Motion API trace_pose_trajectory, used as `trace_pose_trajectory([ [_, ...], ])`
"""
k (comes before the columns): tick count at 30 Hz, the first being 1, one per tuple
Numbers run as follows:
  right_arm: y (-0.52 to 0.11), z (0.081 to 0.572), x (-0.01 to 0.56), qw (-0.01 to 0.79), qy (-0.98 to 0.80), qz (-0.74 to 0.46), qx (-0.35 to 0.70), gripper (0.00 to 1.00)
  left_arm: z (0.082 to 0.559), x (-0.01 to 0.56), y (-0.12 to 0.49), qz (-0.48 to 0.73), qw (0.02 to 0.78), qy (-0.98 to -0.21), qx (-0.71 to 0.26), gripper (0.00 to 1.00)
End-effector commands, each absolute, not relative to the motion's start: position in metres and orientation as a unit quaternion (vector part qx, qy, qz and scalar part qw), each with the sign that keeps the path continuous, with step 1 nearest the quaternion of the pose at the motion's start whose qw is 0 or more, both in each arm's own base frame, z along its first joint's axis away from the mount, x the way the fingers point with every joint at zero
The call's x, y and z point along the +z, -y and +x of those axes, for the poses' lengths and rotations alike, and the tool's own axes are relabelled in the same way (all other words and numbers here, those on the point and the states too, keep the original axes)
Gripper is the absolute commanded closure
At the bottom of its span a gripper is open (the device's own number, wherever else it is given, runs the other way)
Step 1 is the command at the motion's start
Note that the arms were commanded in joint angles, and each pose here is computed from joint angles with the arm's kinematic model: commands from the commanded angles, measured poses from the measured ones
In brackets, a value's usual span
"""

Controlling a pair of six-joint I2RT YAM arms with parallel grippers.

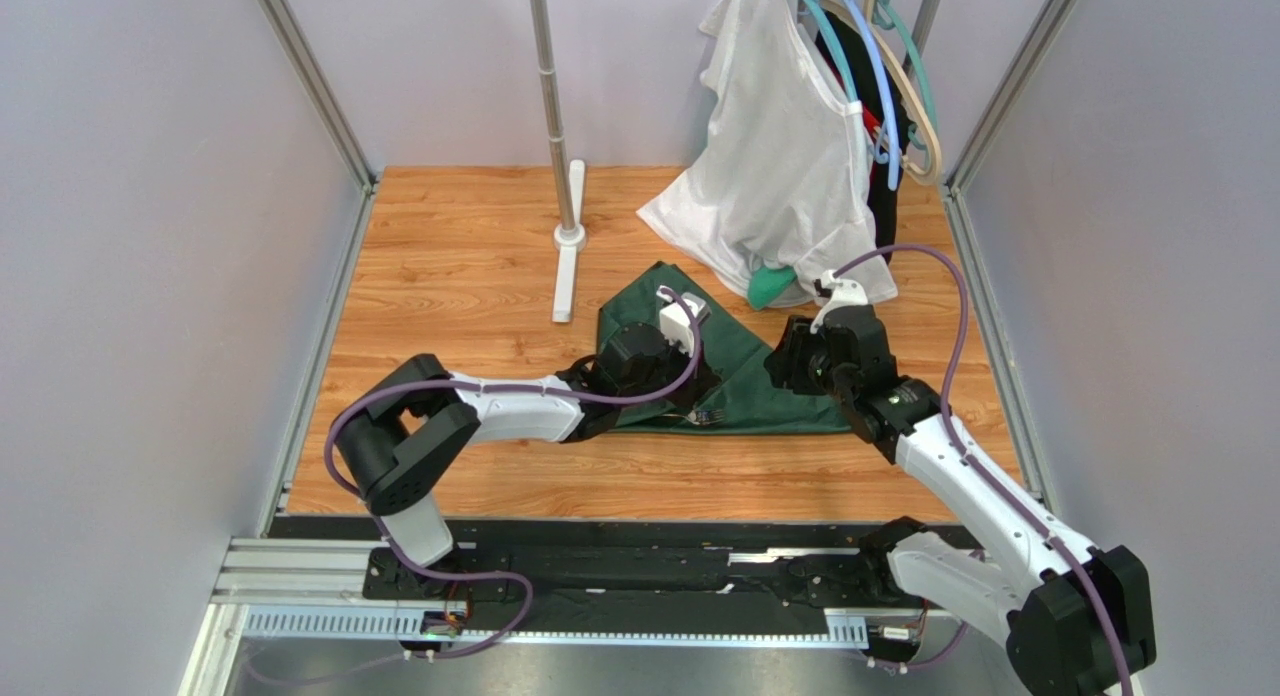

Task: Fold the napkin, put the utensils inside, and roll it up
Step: Fold the napkin

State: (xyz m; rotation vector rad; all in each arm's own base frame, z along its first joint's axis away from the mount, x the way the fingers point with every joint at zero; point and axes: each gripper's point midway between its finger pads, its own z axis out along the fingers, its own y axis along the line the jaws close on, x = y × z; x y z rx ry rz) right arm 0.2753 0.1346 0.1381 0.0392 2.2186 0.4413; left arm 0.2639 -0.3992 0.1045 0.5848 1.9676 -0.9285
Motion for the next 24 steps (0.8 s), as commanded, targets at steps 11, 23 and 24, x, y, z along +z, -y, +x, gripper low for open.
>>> trace_pose_trajectory([
  [11, -0.132, 0.277, 0.142, 0.432, -0.883, 0.025, 0.181, 0.58, 0.240, 0.113, 0.434, 0.338, 0.428, -0.731, -0.410, 1.00],
  [23, -0.132, 0.277, 0.143, 0.431, -0.883, 0.027, 0.184, 0.58, 0.242, 0.085, 0.434, 0.363, 0.406, -0.756, -0.363, 1.00],
  [24, -0.132, 0.277, 0.142, 0.430, -0.884, 0.026, 0.183, 0.58, 0.242, 0.085, 0.435, 0.363, 0.406, -0.756, -0.362, 1.00],
])
